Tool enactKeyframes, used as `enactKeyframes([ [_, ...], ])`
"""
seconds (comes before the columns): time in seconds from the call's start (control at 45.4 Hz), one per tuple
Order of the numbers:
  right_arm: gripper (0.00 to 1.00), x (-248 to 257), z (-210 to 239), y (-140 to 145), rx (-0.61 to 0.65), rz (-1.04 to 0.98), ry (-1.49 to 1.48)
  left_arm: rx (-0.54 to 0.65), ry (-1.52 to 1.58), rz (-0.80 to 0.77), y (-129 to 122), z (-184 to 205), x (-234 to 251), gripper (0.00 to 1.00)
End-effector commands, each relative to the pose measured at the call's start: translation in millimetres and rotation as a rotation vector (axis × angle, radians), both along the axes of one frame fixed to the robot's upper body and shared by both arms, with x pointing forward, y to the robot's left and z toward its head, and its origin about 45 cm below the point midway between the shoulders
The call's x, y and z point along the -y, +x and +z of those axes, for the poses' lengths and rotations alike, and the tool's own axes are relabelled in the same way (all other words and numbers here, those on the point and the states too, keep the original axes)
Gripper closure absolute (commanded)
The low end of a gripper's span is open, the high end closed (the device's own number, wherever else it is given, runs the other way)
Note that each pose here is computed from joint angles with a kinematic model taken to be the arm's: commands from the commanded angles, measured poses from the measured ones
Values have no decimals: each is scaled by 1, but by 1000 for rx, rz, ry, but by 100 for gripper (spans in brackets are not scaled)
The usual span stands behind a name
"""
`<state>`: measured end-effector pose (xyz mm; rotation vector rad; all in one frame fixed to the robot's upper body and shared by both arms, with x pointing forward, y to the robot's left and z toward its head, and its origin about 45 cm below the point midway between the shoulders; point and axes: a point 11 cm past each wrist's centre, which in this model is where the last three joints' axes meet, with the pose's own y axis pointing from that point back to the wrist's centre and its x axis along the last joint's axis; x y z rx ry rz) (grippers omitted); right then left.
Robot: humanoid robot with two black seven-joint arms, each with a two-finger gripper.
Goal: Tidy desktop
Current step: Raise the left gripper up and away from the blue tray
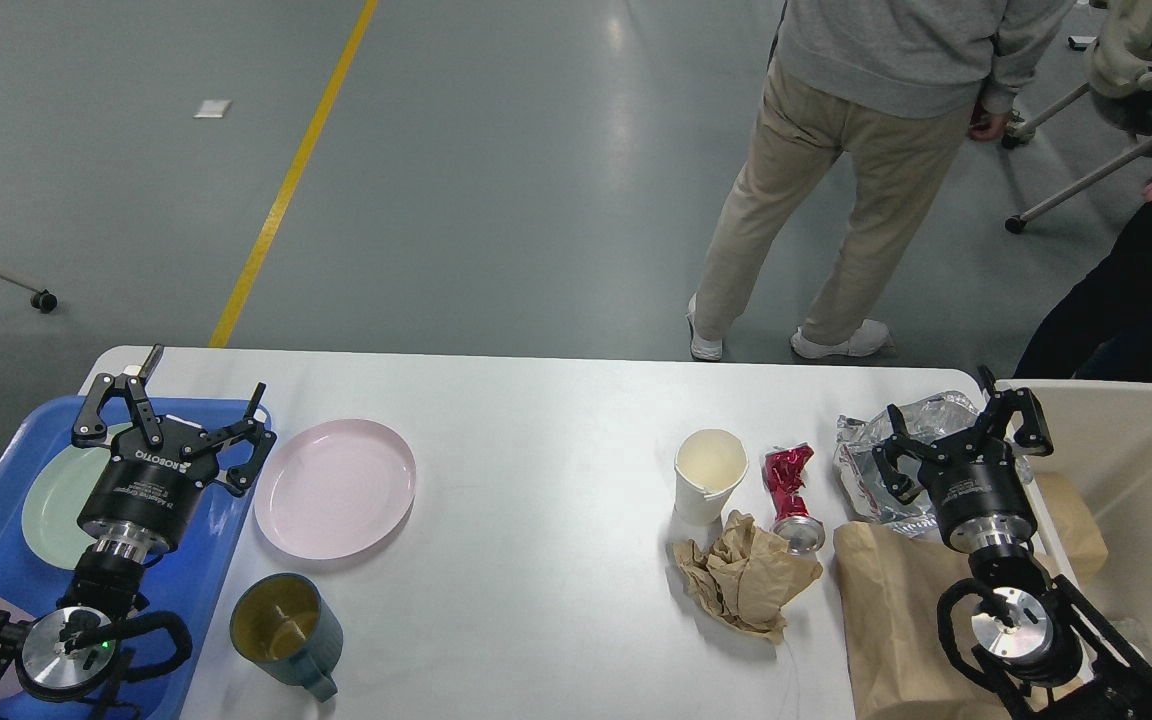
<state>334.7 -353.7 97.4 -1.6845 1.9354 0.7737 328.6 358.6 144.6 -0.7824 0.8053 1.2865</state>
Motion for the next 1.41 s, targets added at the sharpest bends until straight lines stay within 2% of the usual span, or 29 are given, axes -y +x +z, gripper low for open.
enactKeyframes([
  [0.0, 0, 0, 0, 0, 2, 1, -1, 3, -2, 8, 0, 1, -3, 3],
  [0.352, 0, 0, 0, 0, 0, 1, -1, -13, 35, -2, -10, -3, -13, 3],
  [0.462, 0, 0, 0, 0, 0, 0, 0, -60, 159, -23, -25, 0, -48, 3],
  [0.551, 0, 0, 0, 0, 0, 0, 0, -111, 292, -119, -25, 7, -59, 3],
  [0.793, 0, 0, 0, 0, 0, 0, 0, -178, 735, -456, -17, 62, -95, 3],
  [0.947, 0, 0, 0, 0, 0, 0, 0, -186, 926, -577, 3, 101, -98, 3],
  [1.079, 0, 0, 0, 0, 0, 0, 0, -182, 1076, -620, 27, 134, -93, 3],
  [1.387, 0, 0, 0, 0, 0, 0, 0, -157, 1408, -873, 70, 189, -33, 3],
])
